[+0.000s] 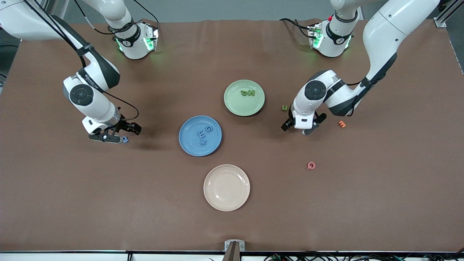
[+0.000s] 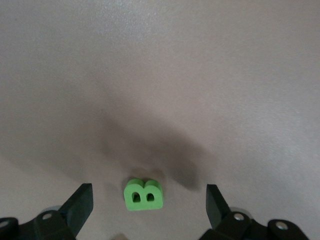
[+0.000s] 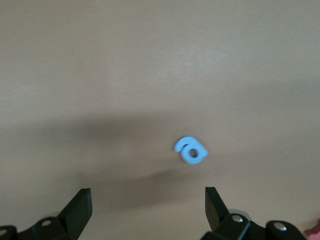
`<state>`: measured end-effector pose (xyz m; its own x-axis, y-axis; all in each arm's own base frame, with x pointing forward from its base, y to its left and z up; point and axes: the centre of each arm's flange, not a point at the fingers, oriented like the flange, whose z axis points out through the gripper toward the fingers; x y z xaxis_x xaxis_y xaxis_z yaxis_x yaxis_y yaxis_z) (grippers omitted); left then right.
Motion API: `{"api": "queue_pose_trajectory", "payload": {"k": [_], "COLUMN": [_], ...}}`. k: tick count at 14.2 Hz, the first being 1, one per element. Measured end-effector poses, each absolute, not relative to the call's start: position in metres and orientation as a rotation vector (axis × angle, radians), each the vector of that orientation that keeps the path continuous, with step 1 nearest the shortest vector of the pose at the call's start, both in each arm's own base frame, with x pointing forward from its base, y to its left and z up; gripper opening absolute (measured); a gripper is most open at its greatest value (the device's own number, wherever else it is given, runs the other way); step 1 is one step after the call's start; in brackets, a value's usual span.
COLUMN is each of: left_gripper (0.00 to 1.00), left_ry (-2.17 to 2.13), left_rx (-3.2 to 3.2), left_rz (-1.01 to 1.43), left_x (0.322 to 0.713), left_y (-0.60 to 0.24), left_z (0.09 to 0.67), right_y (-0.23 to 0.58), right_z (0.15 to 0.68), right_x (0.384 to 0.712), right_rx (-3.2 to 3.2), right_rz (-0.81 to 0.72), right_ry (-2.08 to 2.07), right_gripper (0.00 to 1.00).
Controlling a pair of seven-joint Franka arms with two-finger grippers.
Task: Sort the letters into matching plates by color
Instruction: 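Grasp green B with the left gripper while the right gripper grasps blue e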
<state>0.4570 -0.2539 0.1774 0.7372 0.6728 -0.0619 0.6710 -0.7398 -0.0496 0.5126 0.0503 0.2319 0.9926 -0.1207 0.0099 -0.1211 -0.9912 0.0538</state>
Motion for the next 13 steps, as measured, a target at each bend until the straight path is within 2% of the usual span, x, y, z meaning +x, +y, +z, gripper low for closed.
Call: {"api": "queue_pose_trajectory", "payload": {"k": [6, 7, 8, 10, 11, 13], "left_gripper": [0.94, 0.88, 0.88, 0.72, 0.59, 0.40], "left_ry": [-1.109, -1.109, -1.108, -1.112, -1.111, -1.104], "left_rx": [-2.908, -2.914, -2.914, -2.923, -2.922, -2.915], "left_rz": [0.167, 0.165, 0.165, 0.159, 0.157, 0.154], "left_x": [0.450, 0.450, 0.450, 0.452, 0.452, 0.451], "left_y": [-0.260, -0.261, -0.261, -0.263, -0.263, -0.263], "left_z": [0.166, 0.167, 0.167, 0.168, 0.169, 0.171], "right_y": [0.011, 0.010, 0.010, 0.011, 0.012, 0.012], "right_z": [0.195, 0.189, 0.184, 0.177, 0.175, 0.173], "right_x": [0.507, 0.506, 0.505, 0.504, 0.504, 0.508], "right_rx": [3.084, 3.099, 3.115, 3.136, 3.138, 3.135], "right_rz": [0.014, 0.002, -0.006, -0.014, -0.017, -0.010], "right_ry": [-0.186, -0.191, -0.194, -0.193, -0.192, -0.188], "right_gripper": [1.00, 1.00, 1.00, 1.00, 1.00, 1.00]}}
